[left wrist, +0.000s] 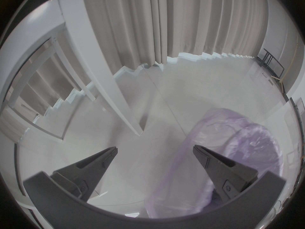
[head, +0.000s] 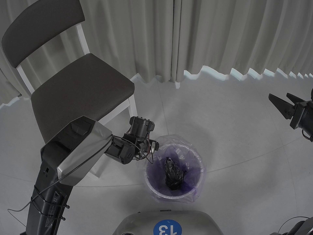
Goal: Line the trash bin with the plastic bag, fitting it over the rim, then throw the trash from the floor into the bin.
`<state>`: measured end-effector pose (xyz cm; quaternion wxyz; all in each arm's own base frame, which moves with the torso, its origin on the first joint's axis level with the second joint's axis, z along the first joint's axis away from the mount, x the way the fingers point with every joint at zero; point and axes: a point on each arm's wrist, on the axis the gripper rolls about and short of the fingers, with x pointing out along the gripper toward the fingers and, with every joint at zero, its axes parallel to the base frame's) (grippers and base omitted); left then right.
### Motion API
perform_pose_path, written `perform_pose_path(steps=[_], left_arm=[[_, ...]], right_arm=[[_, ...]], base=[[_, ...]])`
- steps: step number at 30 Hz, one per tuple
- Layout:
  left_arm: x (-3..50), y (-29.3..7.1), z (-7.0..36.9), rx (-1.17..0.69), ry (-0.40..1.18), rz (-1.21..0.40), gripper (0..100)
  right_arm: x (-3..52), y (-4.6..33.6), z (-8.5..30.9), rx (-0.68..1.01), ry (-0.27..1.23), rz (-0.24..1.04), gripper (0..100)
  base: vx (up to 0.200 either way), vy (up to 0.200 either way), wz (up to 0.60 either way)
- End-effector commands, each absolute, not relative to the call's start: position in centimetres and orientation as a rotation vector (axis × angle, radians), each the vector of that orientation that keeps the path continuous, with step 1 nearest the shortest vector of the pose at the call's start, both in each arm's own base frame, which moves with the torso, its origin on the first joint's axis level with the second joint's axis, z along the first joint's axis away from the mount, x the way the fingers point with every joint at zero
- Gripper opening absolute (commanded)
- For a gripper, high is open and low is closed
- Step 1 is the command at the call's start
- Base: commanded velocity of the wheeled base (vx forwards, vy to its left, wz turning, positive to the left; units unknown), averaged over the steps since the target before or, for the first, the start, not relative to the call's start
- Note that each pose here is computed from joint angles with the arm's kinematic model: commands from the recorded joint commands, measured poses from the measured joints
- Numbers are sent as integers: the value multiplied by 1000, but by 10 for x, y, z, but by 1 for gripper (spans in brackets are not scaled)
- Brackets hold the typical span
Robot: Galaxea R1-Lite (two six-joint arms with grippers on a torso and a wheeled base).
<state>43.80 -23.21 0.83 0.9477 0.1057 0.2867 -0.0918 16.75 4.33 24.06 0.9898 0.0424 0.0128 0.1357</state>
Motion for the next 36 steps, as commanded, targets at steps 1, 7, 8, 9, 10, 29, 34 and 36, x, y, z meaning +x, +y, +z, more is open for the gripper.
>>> perform_pose_path(steps=[1, 7, 8, 9, 10, 29, 34, 36], left_arm=[[442, -224, -1, 218, 603, -168, 100], [447, -216, -3, 212, 607, -150, 100], [447, -215, -3, 212, 608, -149, 100], [447, -215, -5, 213, 611, -150, 100], [447, -215, -8, 213, 616, -150, 100], [459, -207, -7, 175, 588, -120, 100], [436, -195, 25, 169, 598, -117, 100], [422, -189, 30, 177, 625, -120, 100]], right_arm=[[167, 43, 239, 84, 41, 273, 100], [166, 44, 238, 83, 55, 305, 100], [166, 44, 238, 83, 55, 305, 100], [166, 44, 238, 83, 55, 305, 100], [166, 44, 238, 83, 56, 305, 100], [168, 44, 234, 81, 75, 302, 100], [168, 44, 234, 81, 73, 304, 100], [168, 44, 234, 81, 75, 304, 100]], base=[[0, 0, 0], [0, 0, 0], [0, 0, 0], [0, 0, 0], [0, 0, 0], [0, 0, 0], [0, 0, 0], [0, 0, 0]])
